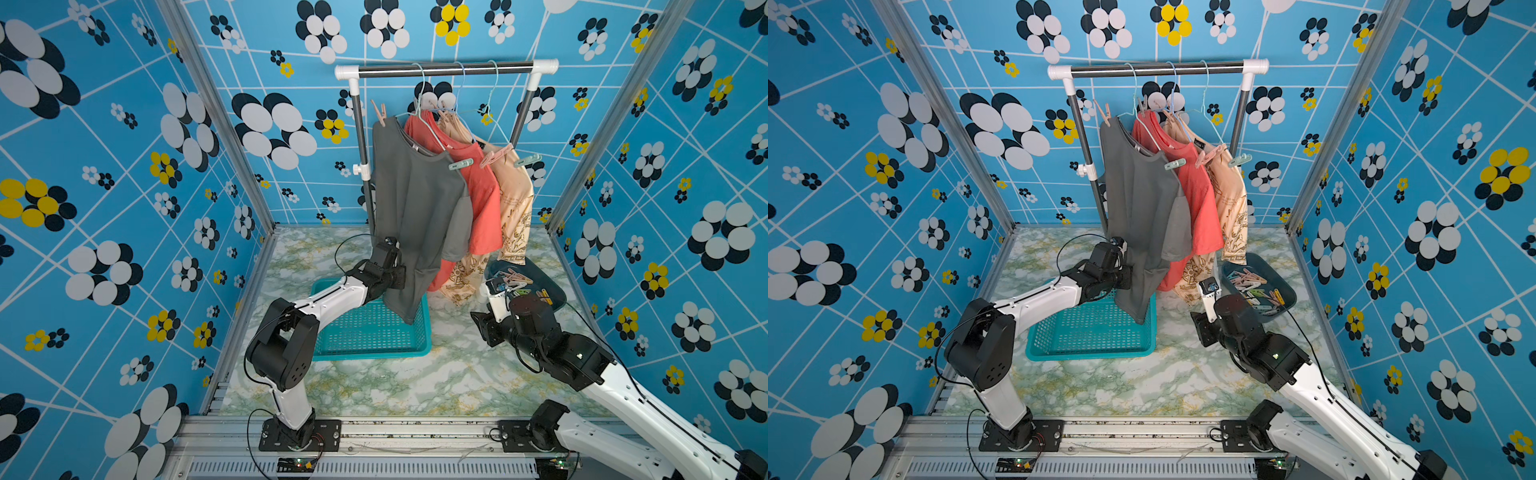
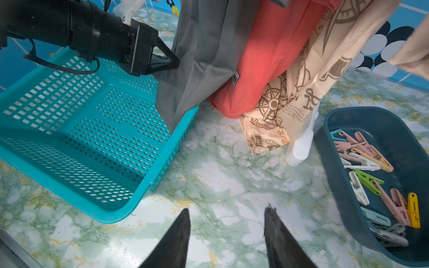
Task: Use clothespins to secure the t-shirt on both sides of the hanger
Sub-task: Adjust the T-shirt on the hanger.
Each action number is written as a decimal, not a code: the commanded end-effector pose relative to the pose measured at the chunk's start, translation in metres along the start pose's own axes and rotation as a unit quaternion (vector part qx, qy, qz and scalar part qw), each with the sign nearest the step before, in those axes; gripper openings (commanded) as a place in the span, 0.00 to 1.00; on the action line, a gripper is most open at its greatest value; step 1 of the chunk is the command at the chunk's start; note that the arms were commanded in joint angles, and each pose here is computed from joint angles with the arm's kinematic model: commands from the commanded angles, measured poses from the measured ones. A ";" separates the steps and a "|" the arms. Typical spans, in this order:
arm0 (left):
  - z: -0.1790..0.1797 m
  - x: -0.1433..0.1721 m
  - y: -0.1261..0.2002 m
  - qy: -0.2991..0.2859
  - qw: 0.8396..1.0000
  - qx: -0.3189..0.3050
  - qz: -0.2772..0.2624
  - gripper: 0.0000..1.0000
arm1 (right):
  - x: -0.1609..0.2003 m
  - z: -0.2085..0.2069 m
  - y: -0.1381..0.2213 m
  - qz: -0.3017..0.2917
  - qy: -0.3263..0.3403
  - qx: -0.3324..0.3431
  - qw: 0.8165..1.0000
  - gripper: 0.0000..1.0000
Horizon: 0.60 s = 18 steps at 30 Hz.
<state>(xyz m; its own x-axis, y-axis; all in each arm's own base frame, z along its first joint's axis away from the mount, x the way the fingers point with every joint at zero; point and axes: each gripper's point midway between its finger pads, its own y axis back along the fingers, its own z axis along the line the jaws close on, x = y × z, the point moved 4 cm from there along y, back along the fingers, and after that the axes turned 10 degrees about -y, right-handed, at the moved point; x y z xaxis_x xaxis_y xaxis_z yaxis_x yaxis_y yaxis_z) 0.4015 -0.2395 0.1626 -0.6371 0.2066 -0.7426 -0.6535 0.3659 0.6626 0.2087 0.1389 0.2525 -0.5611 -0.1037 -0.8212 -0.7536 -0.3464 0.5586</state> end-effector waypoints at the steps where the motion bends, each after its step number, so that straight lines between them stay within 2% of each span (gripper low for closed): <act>1: 0.002 -0.014 0.010 -0.001 1.000 -0.005 -0.018 0.00 | -0.002 -0.001 0.000 -0.008 -0.002 0.003 1.000 0.52; 7: 0.002 -0.031 0.032 0.006 0.998 -0.009 -0.059 0.00 | 0.000 -0.001 0.000 -0.004 -0.003 0.004 1.000 0.52; 18: -0.018 -0.118 0.128 -0.048 0.982 -0.007 -0.184 0.00 | 0.002 -0.002 0.000 0.004 -0.007 0.005 1.000 0.52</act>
<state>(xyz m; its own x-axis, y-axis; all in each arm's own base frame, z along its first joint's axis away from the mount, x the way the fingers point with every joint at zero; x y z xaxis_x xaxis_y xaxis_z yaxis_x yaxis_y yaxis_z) 0.3917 -0.2364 0.2866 -0.4214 0.1488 -0.8946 -0.7957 0.4127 0.4434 0.2086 0.1389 0.2523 -0.5620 -0.1030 -0.8207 -0.7533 -0.3461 0.5593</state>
